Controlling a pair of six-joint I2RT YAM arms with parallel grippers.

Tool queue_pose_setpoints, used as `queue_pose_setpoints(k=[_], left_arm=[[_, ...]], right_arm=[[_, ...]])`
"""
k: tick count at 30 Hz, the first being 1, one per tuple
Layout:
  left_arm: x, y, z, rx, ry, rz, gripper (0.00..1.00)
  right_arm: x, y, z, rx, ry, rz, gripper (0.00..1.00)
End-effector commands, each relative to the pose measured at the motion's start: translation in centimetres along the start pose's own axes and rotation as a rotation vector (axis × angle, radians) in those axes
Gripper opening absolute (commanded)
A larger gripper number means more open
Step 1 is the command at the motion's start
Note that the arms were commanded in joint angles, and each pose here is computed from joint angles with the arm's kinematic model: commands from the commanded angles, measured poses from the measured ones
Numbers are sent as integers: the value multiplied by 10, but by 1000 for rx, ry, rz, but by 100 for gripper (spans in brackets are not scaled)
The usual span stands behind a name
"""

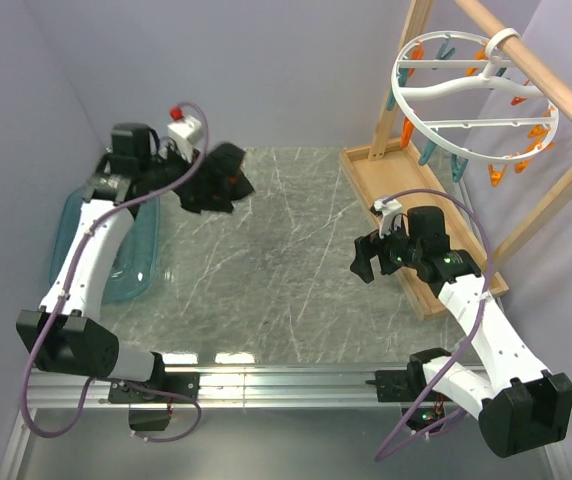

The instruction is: Clip the underwear to the hanger

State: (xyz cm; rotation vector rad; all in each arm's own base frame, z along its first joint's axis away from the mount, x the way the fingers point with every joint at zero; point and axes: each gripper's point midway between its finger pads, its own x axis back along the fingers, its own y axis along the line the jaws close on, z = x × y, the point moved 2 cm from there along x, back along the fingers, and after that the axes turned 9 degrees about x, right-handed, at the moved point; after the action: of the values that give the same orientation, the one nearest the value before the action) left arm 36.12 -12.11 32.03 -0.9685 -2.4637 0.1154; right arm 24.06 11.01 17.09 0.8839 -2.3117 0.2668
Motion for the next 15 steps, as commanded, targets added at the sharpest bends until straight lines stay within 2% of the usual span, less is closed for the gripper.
queue_pose_setpoints(k=[1, 5, 8, 9, 11, 12, 13, 15], left_arm=[[-32, -27, 50, 89, 102, 160, 19], [-54, -66, 116, 151, 303, 361, 26], [-69, -83, 160, 273, 429, 463, 27], [-75, -82, 162, 291, 418, 481, 28], [-84, -81, 171, 389, 443, 475, 38], [-92, -76, 167, 385, 416, 458, 43], [-95, -73, 164, 431, 410, 424, 54], [-100, -60, 158, 408, 361, 342, 62]], right_arm=[[10, 3, -25, 56, -57, -26, 100], [10, 8, -24, 71, -48, -60, 100], [8, 8, -22, 71, -38, -68, 100], [7, 8, -22, 68, -36, -69, 100], [5, 7, -22, 62, -32, -72, 100], [4, 8, -21, 59, -28, -72, 99], [3, 8, -21, 61, -27, -73, 99], [3, 9, -22, 63, -23, -72, 99]])
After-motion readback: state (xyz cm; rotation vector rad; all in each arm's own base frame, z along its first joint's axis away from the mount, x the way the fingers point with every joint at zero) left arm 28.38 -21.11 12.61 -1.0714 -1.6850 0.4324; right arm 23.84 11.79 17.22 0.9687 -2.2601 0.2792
